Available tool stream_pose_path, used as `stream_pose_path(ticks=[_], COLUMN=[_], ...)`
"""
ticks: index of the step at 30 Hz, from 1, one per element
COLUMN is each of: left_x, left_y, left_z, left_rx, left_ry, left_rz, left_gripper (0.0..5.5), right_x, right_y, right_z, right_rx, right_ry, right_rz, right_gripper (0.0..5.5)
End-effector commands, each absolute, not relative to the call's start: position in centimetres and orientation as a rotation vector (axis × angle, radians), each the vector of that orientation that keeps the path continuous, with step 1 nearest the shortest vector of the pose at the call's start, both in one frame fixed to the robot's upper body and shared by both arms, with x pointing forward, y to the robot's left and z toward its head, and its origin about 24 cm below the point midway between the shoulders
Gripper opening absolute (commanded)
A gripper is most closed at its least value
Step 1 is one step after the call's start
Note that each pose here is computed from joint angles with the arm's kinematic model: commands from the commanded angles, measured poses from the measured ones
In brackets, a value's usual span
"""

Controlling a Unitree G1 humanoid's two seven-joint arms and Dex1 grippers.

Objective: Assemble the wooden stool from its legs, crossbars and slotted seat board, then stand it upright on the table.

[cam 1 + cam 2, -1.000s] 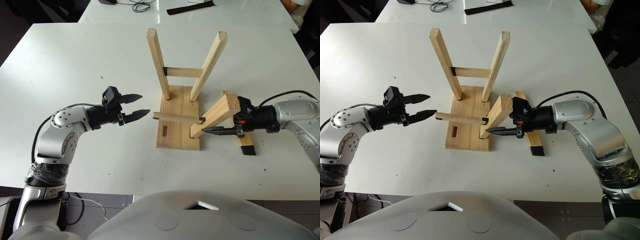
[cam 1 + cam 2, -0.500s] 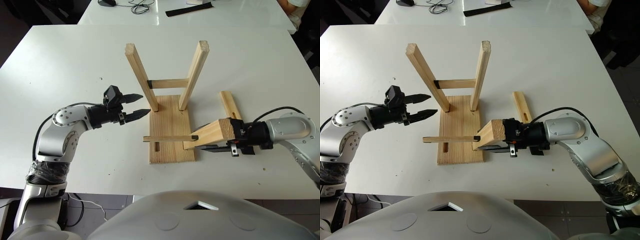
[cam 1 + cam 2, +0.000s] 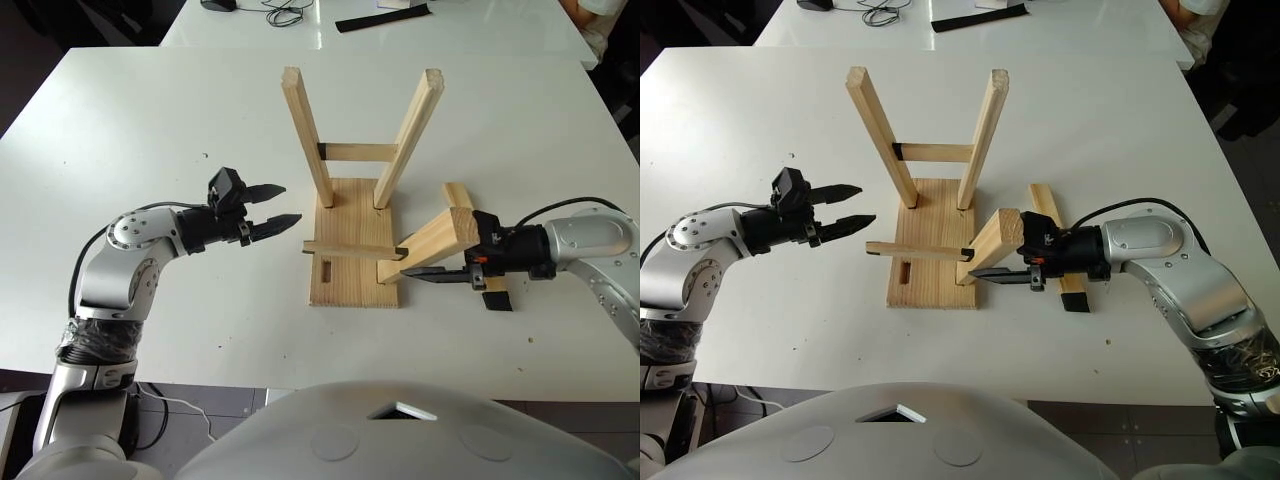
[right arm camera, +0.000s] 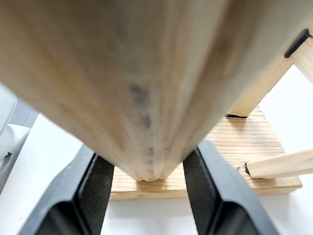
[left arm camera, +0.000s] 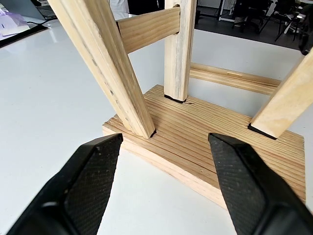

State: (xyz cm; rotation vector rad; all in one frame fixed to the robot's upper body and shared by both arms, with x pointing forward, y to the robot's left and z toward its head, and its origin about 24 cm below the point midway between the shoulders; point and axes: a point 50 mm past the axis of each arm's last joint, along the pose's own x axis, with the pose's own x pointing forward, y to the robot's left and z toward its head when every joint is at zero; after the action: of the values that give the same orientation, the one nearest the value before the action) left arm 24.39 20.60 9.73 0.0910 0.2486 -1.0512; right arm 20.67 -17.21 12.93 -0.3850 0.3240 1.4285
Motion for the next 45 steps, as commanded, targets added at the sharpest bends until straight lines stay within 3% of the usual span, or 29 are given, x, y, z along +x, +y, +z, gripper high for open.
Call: stream_pose_path(ticks=[1, 6, 7, 13, 17, 20, 28, 32, 45], left_x=[24.9, 25.2, 25.3, 25.2, 25.0, 24.6, 22.4, 21.4, 21.2], left_y=[20.5, 20.2, 20.2, 20.4, 20.7, 21.2, 22.9, 23.3, 22.9], left_z=[9.9, 9.9, 9.9, 9.7, 9.6, 9.4, 9.0, 8.7, 8.9], left_rx=[0.112, 0.117, 0.117, 0.113, 0.11, 0.108, 0.093, 0.077, 0.065], left_ry=[0.243, 0.235, 0.234, 0.235, 0.234, 0.235, 0.238, 0.239, 0.232], left_rz=[-1.048, -1.046, -1.045, -1.031, -1.013, -0.984, -0.857, -0.804, -0.792], left_gripper=[3.26, 3.26, 3.26, 3.26, 3.26, 3.26, 3.26, 3.26, 3.26], right_x=[21.7, 22.9, 23.2, 23.2, 23.2, 22.2, 18.1, 17.3, 14.9], right_y=[-18.6, -18.2, -18.2, -19.4, -20.8, -22.1, -23.5, -23.6, -23.7], right_z=[11.0, 11.0, 11.2, 11.8, 12.9, 13.3, 11.8, 10.8, 5.4], right_rx=[-0.433, -0.46, -0.463, -0.503, -0.501, -0.49, -0.434, -0.379, -0.187], right_ry=[0.483, 0.453, 0.441, 0.426, 0.376, 0.376, 0.541, 0.605, 0.777], right_rz=[1.342, 1.32, 1.299, 1.207, 1.081, 0.951, 0.606, 0.466, 0.335], right_gripper=[2.0, 2.0, 2.37, 3.15, 3.15, 3.15, 4.27, 4.27, 4.27])
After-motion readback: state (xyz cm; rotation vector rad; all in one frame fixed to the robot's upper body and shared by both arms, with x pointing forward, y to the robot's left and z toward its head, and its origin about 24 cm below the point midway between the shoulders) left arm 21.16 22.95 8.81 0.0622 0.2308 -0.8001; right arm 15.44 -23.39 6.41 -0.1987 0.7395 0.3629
